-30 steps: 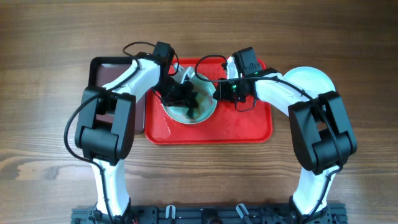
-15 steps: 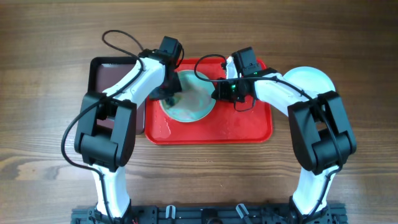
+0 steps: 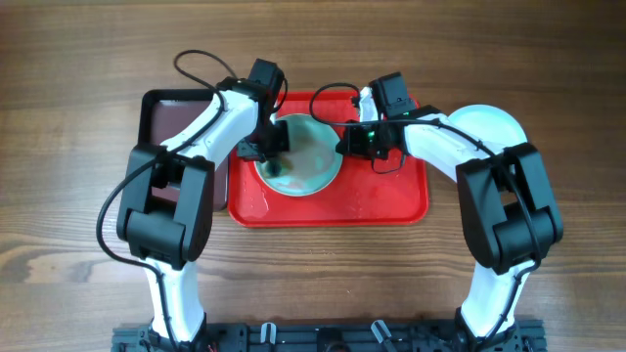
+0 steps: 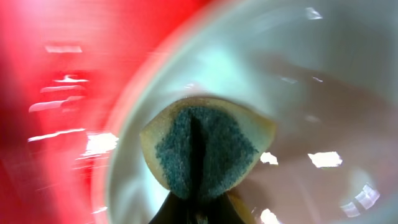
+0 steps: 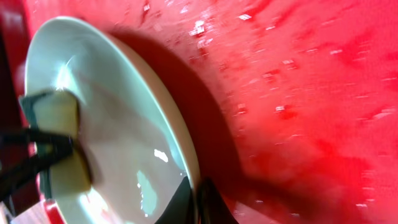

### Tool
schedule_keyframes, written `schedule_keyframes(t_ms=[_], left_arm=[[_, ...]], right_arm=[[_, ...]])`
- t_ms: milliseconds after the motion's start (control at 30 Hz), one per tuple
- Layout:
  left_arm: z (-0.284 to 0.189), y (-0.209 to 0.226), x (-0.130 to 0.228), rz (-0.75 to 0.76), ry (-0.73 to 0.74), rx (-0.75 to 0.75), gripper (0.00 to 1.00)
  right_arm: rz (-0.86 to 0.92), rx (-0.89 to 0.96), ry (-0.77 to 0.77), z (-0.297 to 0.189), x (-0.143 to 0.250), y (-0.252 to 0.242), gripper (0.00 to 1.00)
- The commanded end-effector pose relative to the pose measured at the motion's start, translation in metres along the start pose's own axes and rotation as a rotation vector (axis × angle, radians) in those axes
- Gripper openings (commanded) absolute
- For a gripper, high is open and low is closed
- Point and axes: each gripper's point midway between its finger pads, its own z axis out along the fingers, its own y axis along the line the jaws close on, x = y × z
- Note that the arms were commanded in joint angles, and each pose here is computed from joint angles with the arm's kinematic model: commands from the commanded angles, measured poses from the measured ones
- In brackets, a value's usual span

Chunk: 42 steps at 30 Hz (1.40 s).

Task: Clean dirty plates on tray and stack at the side

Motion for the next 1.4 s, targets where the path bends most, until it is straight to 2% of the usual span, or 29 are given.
schedule_keyframes(t_ms=[0, 267, 533, 667, 800, 900, 1033, 1133, 1233, 1367], left_arm=[[0.022, -0.052, 0.033, 0.15, 0.131, 0.232, 0.04], [0.025, -0.094, 0.018, 0.265, 0.008, 0.292, 0.04], [0.022, -0.102, -0.013, 0.292, -0.133, 0.294, 0.04], [0.024, -0.055, -0.046, 0.103, -0.264, 0.036, 0.04], [0.006, 0.028, -0.076, -0.125, -0.411, -0.272, 0.04], [0.004, 0.053, -0.072, -0.183, -0.376, -0.311, 0.04], [0.004, 0.064, -0.047, -0.257, -0.229, -0.271, 0.04], [-0.03, 0.047, -0.041, -0.205, -0.145, -0.214, 0.04], [-0.079, 0.027, -0.045, -0.168, -0.154, -0.154, 0.04], [-0.137, 0.018, -0.058, -0.177, -0.246, -0.087, 0.04]], right_arm=[[0.01, 0.063, 0.027, 0.011, 0.011, -0.015, 0.04], [0.011, 0.063, 0.027, 0.011, 0.011, -0.015, 0.04], [0.011, 0.064, 0.028, 0.011, 0.011, -0.015, 0.04], [0.011, 0.064, 0.028, 0.011, 0.011, -0.015, 0.04], [0.011, 0.064, 0.028, 0.011, 0.011, -0.015, 0.04], [0.011, 0.063, 0.027, 0.011, 0.011, -0.015, 0.04], [0.01, 0.063, 0.025, 0.011, 0.01, -0.015, 0.04], [0.01, 0.063, 0.025, 0.011, 0.01, -0.015, 0.04], [0.011, 0.063, 0.027, 0.011, 0.011, -0.015, 0.04], [0.008, 0.062, 0.024, 0.011, 0.01, -0.014, 0.04]])
